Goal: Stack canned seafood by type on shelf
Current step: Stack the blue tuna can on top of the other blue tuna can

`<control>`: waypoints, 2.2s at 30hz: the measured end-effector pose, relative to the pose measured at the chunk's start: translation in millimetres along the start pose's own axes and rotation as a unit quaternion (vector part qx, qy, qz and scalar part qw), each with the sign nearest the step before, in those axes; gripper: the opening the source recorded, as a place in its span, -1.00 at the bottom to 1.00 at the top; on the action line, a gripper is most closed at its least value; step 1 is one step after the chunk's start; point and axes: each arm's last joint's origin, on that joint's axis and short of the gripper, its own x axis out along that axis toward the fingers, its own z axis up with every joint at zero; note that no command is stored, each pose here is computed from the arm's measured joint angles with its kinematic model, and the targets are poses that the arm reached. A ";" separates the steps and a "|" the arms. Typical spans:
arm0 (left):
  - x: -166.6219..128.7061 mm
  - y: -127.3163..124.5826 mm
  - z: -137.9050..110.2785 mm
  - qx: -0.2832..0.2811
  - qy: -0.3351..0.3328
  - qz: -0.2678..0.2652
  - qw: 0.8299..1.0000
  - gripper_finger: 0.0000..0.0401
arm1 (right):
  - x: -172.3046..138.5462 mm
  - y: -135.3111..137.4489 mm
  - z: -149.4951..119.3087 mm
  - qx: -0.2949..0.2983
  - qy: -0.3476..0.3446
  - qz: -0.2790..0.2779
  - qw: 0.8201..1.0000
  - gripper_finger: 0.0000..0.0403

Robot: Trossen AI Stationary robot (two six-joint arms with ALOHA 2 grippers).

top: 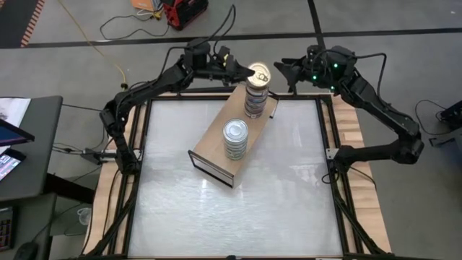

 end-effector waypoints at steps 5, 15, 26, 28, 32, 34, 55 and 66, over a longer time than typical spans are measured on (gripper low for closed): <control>-0.1 0.2 0.1 0.003 0.000 0.001 1.000 0.03 | 0.0 0.3 0.6 0.000 -0.003 0.002 1.000 0.54; -0.1 2.1 -1.2 0.016 0.010 0.006 1.000 0.28 | 0.0 0.4 0.4 0.000 -0.002 0.003 1.000 0.54; -0.4 0.8 -3.3 0.040 0.049 -0.018 0.998 0.37 | 0.0 0.5 0.5 -0.002 -0.002 0.004 1.000 0.54; -0.4 0.8 -3.4 0.041 0.051 -0.019 0.998 0.37 | 0.0 0.5 0.5 -0.002 -0.002 0.004 1.000 0.54; -2.2 1.6 -0.3 0.052 0.046 -0.020 0.997 0.37 | 0.0 0.5 0.5 -0.002 -0.002 0.004 1.000 0.54; -4.6 1.1 2.3 0.058 0.044 -0.023 0.997 0.37 | 0.0 0.8 0.3 -0.002 0.000 0.009 1.000 0.54; -8.5 -2.2 3.6 0.075 0.087 -0.063 0.991 0.37 | 24.0 8.9 -16.3 -0.079 0.047 0.066 0.994 0.54; -9.1 -2.7 3.5 0.076 0.100 -0.072 0.989 0.37 | 24.9 4.9 -21.8 -0.090 0.073 0.044 0.992 0.54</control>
